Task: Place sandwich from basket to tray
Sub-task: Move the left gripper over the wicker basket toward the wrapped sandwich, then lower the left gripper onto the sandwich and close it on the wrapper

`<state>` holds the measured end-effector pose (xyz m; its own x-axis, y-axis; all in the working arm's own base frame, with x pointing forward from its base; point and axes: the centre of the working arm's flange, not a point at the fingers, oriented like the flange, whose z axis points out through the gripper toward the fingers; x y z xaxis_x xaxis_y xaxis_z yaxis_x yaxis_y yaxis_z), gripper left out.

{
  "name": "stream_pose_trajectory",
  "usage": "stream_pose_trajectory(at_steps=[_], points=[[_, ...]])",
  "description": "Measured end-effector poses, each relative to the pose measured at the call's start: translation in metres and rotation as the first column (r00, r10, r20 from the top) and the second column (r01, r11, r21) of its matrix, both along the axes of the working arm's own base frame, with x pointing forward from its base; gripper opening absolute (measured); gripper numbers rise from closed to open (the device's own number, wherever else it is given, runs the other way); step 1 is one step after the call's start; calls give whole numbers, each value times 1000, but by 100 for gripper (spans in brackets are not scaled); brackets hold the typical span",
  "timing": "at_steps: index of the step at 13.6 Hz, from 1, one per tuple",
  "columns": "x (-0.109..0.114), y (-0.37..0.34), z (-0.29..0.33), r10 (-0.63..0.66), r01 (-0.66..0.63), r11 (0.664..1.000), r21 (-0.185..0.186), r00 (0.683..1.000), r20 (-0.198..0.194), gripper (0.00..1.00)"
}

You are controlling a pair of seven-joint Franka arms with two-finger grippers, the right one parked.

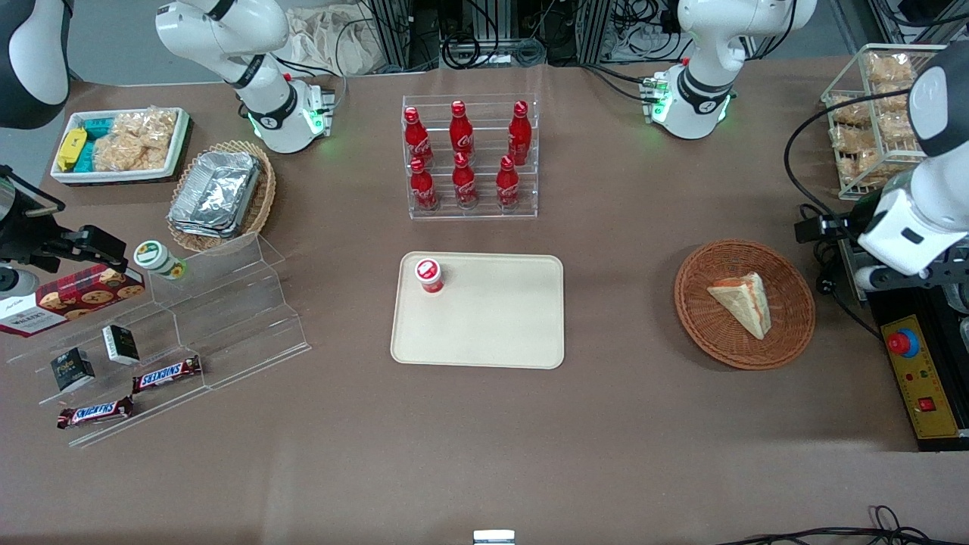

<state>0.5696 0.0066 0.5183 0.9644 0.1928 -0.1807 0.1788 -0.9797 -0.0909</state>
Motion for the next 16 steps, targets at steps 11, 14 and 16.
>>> stream_pose_trajectory(at_steps=[11, 14, 16], points=[[-19, 15, -185, 544, -553, 831, 60, 831, 117, 100], [-19, 14, -216, 558, -566, 821, 74, 823, 105, 100], [-19, 14, -230, 561, -568, 819, 82, 822, 96, 100]])
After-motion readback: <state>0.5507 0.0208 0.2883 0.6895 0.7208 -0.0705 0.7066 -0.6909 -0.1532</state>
